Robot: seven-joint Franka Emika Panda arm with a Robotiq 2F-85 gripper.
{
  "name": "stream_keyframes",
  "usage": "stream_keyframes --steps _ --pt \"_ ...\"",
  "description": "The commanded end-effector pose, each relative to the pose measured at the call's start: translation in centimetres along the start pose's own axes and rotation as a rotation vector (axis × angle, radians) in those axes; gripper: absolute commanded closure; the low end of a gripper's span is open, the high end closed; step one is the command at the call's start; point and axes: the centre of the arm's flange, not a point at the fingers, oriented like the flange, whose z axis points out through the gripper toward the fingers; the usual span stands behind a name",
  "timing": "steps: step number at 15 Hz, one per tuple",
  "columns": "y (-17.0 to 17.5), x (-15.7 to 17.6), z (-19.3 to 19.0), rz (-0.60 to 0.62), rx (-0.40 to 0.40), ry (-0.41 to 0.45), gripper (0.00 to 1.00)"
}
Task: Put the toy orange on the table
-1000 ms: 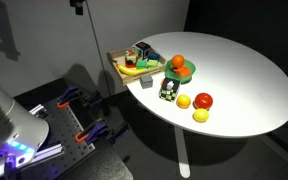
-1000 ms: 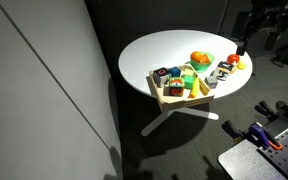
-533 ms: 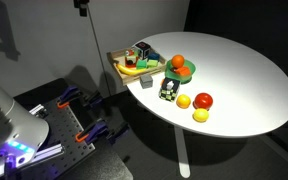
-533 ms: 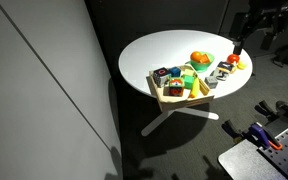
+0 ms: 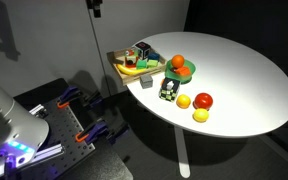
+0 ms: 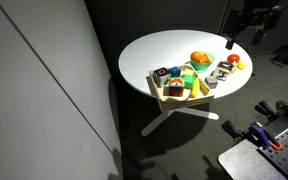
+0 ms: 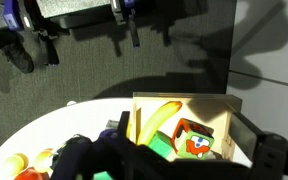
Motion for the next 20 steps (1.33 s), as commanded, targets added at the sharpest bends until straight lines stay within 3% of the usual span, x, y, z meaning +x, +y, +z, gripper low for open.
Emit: stream_keyframes --steps 1,20 --pt "1.1 1.5 0.3 -0.004 0.002 0.059 0.00" --pt "6.6 11.0 7.2 -0.006 -0.061 0.180 0.00"
